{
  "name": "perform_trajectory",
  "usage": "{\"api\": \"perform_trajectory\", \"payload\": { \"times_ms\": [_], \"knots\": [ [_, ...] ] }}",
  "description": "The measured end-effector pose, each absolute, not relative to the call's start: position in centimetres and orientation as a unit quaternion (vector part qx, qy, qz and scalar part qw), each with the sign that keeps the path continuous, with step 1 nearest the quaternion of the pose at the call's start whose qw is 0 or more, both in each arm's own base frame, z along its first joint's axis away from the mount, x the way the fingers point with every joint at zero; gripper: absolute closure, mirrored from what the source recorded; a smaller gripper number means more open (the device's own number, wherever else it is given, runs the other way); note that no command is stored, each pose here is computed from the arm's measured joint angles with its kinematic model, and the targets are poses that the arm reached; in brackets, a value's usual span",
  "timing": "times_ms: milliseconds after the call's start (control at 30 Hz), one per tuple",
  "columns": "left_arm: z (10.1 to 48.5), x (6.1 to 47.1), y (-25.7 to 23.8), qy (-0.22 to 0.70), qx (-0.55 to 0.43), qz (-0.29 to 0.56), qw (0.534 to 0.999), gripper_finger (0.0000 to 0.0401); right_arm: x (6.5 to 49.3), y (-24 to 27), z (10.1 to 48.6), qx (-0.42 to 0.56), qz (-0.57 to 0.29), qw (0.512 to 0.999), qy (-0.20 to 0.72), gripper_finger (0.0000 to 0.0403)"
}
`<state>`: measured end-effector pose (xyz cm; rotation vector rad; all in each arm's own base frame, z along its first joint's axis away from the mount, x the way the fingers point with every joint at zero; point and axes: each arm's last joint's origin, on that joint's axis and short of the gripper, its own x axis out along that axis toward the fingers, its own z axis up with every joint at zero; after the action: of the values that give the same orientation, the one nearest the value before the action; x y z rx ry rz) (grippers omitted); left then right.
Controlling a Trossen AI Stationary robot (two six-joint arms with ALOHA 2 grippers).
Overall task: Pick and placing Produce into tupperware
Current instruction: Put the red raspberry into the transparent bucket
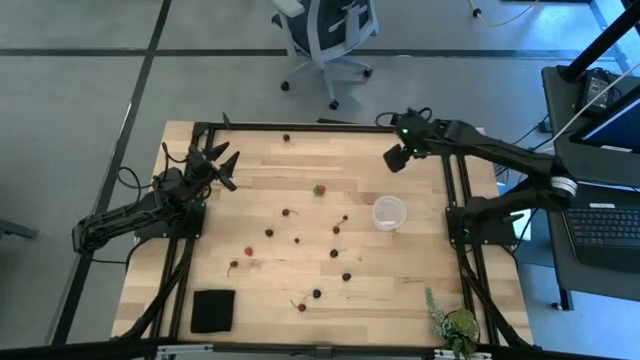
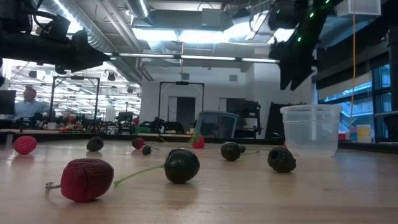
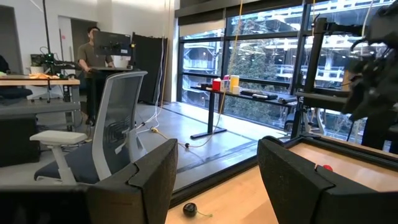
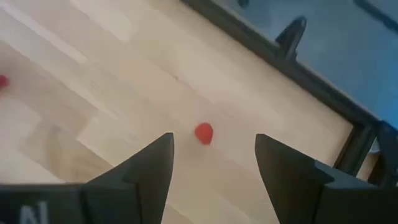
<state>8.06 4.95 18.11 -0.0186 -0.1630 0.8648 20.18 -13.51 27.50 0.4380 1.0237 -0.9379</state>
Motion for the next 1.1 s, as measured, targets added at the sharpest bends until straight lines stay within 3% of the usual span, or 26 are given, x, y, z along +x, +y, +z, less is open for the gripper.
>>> {"api": "perform_trajectory", "payload": {
  "times_ms": [567, 900, 1100],
  "knots": [
    [17.6, 8.1, 5.0, -0.053, -0.012, 0.419, 0.906, 0.0187, 22.9, -16.9, 21.2, 0.188, -0.413, 0.686, 0.568, 0.0173],
    [17.5, 8.1, 5.0, -0.048, -0.015, 0.419, 0.906, 0.0187, 23.6, -17.9, 17.8, 0.172, -0.389, 0.652, 0.628, 0.0078],
    [17.2, 8.1, 5.0, -0.04, -0.027, 0.419, 0.907, 0.0187, 24.0, -18.1, 16.3, 0.162, -0.372, 0.64, 0.653, 0.0062]
  ]
}}
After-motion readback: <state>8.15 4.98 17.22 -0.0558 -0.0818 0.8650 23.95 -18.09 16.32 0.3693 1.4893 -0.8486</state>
